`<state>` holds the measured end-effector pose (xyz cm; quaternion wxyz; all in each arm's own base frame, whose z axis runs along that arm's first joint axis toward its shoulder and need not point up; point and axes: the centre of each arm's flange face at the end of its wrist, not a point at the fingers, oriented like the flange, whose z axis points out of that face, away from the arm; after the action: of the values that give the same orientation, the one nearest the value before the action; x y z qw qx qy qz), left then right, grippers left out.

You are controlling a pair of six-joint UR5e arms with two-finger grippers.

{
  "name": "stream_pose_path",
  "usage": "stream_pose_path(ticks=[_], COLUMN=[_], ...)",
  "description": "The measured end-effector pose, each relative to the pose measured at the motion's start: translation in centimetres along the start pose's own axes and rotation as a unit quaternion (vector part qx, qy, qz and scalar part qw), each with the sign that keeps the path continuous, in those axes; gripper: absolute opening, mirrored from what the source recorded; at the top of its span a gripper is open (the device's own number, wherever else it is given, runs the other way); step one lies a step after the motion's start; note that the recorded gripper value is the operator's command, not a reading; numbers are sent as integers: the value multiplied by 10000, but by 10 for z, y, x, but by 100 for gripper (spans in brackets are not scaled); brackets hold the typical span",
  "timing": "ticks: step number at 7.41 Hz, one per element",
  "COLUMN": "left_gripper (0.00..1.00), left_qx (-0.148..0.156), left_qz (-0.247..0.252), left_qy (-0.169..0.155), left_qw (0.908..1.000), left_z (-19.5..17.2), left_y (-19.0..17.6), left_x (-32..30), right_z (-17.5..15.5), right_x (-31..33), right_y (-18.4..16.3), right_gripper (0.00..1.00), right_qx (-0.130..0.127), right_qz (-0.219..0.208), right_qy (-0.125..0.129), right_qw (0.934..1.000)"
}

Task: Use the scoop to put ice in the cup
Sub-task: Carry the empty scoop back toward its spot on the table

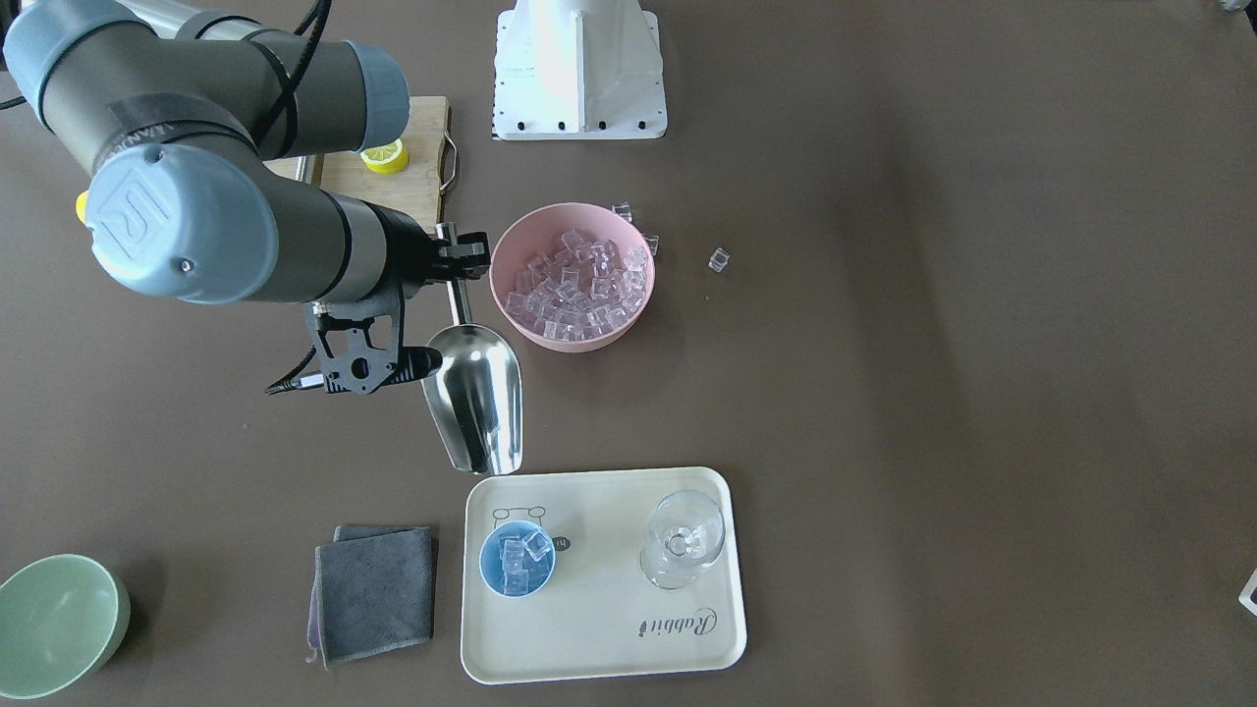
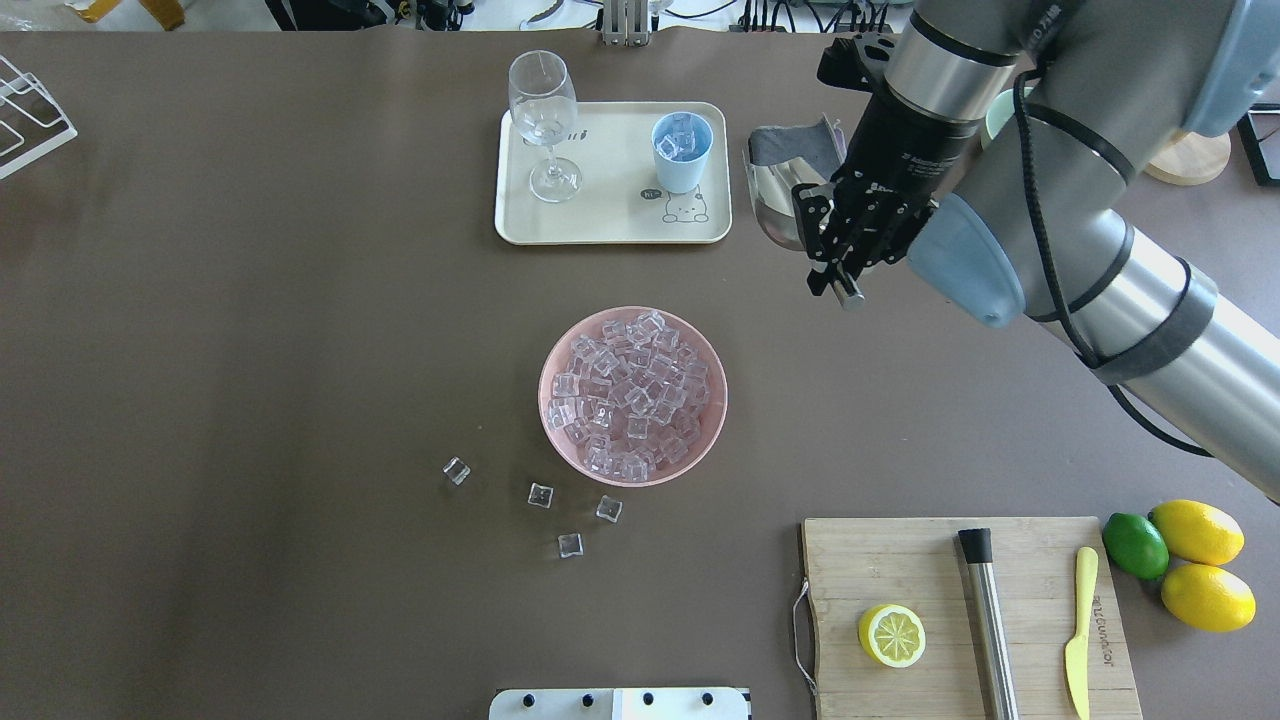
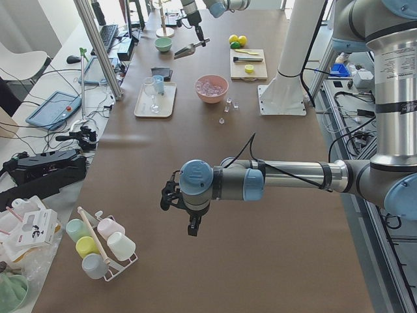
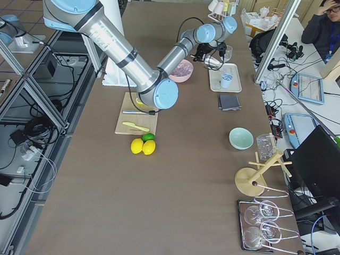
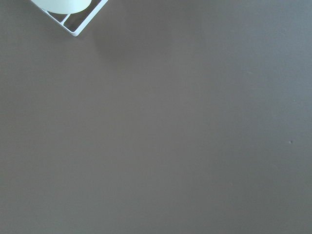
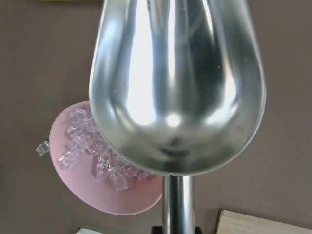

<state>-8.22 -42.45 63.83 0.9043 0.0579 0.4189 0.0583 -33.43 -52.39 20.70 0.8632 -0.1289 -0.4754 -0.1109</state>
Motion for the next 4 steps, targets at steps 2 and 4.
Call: stream_pose_path(ticks=[2, 4], left_gripper=[99, 99], left_qx=[1, 6], left_qz=[2, 10], left_qy=[-2, -4], left_qw=[10000, 10000], left_z=[0, -1], left_y=[0, -1], left_x=[0, 1], right_z=[20, 53], right_x=[41, 86], right_y=[37, 57], right_gripper=[0, 0], right_qx=[210, 191], right_qz=[-15, 48], right_qy=[498, 860], right_qw=[9985, 9961])
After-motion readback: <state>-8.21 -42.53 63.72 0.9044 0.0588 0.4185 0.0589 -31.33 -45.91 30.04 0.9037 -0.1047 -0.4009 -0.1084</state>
